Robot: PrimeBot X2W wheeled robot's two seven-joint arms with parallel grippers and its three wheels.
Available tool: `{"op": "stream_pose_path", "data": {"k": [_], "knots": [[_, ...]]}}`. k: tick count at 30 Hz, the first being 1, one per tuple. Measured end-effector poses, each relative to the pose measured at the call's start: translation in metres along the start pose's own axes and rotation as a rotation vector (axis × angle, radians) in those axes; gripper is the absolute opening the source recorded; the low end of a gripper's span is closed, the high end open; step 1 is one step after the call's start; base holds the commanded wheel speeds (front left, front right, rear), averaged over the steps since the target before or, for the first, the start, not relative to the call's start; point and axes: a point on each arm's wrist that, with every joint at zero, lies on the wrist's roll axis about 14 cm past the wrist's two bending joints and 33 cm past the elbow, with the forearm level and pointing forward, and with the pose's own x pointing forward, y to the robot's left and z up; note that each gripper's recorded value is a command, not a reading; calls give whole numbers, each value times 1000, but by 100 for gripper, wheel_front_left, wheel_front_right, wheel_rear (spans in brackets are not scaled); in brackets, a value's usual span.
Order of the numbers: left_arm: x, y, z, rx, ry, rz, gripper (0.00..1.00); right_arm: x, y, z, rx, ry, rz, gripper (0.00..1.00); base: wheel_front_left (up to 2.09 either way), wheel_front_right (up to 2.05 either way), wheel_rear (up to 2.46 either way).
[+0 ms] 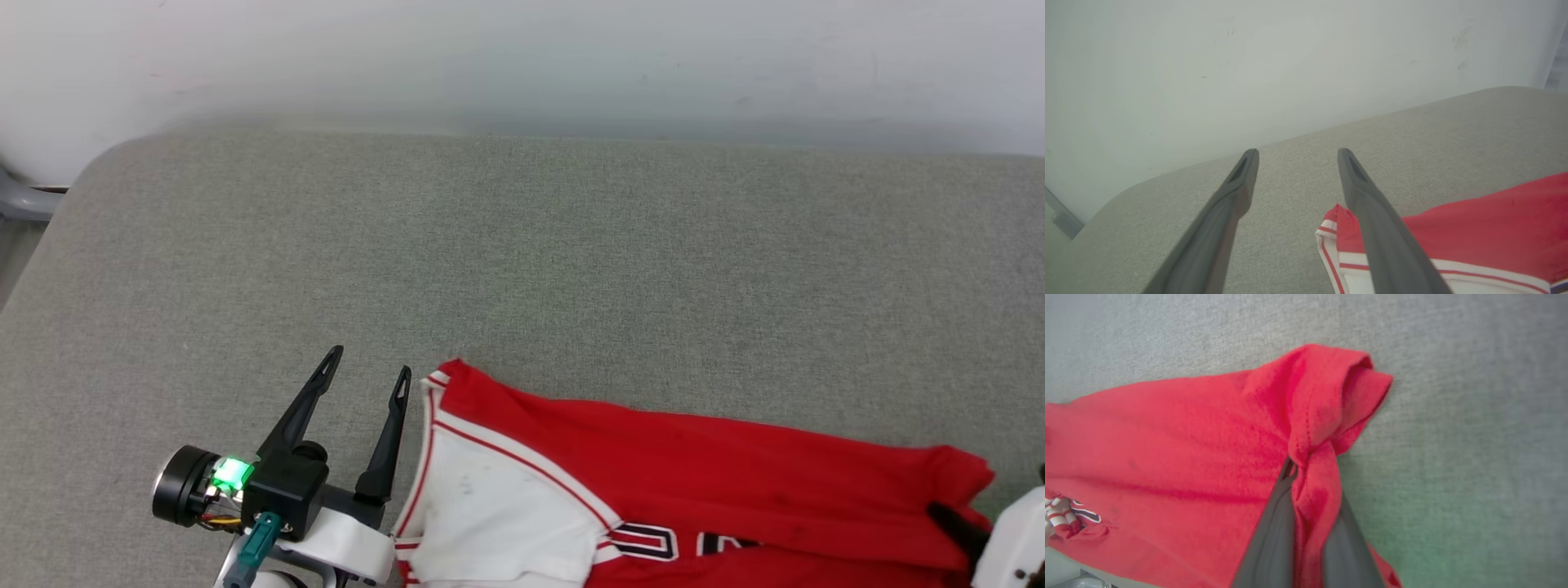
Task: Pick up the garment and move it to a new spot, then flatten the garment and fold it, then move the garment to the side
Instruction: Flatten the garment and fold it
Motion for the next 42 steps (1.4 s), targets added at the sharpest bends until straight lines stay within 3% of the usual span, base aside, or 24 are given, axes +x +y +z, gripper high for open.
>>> {"op": "stream_pose_path", "data": {"k": [8,16,24,30,42], "knots": [[-3,0,3,-3,-6,6,100,-23,-65,29,-37,-78,-177,0,0,0,0],[-12,-2,8,-17,-17,18,100,-30,-46,35,-92,-108,-127,0,0,0,0],[-22,-2,16,-33,-39,42,100,-46,5,20,-185,-73,8,0,0,0,0],[-27,-1,21,-48,-52,59,100,-63,61,13,-239,-67,146,0,0,0,0],[-37,14,20,-47,-47,115,100,-65,192,-1,-196,-64,473,0,0,0,0]]}}
